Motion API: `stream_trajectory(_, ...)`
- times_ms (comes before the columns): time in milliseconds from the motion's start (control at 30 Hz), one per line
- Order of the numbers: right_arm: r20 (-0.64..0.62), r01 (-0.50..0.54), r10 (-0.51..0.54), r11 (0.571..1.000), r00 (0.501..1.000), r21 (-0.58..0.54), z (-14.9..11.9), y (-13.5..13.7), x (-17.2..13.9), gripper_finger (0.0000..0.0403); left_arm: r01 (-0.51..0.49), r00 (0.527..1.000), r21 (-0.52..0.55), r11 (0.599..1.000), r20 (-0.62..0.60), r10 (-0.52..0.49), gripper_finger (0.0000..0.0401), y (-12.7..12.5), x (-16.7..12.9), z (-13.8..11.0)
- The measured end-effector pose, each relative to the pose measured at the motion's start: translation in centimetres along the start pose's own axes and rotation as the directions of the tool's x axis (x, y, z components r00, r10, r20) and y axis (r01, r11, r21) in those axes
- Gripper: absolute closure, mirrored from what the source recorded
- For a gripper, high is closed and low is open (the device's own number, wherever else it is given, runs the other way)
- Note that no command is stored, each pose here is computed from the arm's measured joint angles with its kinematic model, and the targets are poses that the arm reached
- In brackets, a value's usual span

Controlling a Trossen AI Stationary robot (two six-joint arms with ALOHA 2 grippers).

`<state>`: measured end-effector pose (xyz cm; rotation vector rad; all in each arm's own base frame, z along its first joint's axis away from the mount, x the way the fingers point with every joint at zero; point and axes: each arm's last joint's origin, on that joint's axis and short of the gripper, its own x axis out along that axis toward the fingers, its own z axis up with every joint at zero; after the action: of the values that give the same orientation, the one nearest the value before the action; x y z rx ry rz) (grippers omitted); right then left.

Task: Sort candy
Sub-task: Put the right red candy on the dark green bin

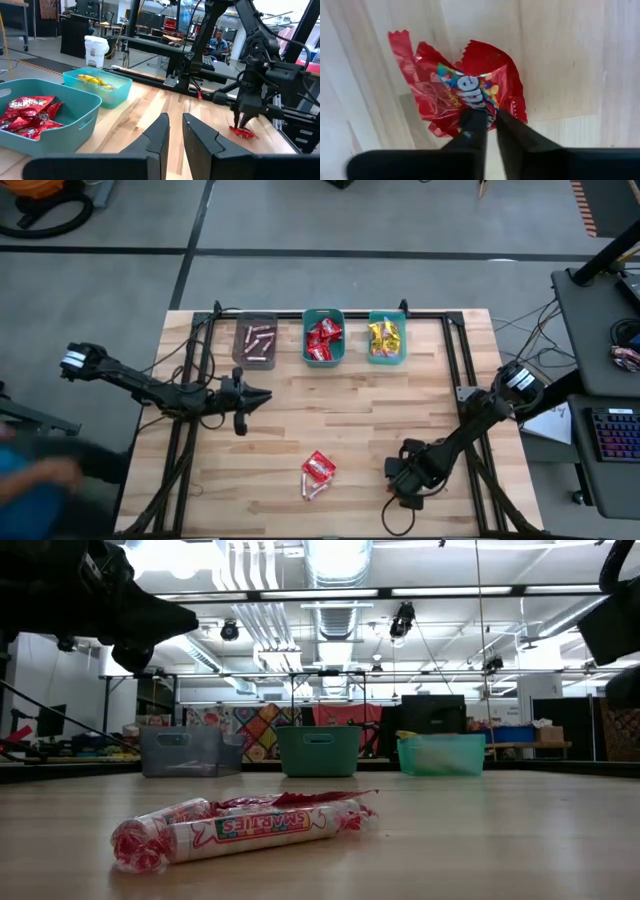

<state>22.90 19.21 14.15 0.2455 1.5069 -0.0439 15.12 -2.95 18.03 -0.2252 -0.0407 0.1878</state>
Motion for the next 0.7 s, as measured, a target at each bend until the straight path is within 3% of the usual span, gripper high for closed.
stream_trajectory(200, 0.046, 0.001, 0.0, 1.0, 0.999, -0.01, 0.0, -0.2, -0.9, 0.0393, -0.004, 1.0, 0.009, 1.0, -0.018, 0.004, 0.0363, 0.0, 0.1, -0.3)
stream_trajectory(500, 0.324, 0.056, -0.055, 0.998, 0.944, 0.008, 0.6, -1.2, -4.9, 0.0394, -0.005, 1.0, 0.011, 1.0, -0.021, 0.005, 0.0363, 0.0, 0.2, -0.3)
stream_trajectory(700, 0.412, 0.053, -0.004, 0.993, 0.911, -0.109, 0.9, -1.1, -6.4, 0.0393, -0.004, 1.0, 0.009, 1.0, -0.018, 0.005, 0.0363, 0.0, 0.2, -0.3)
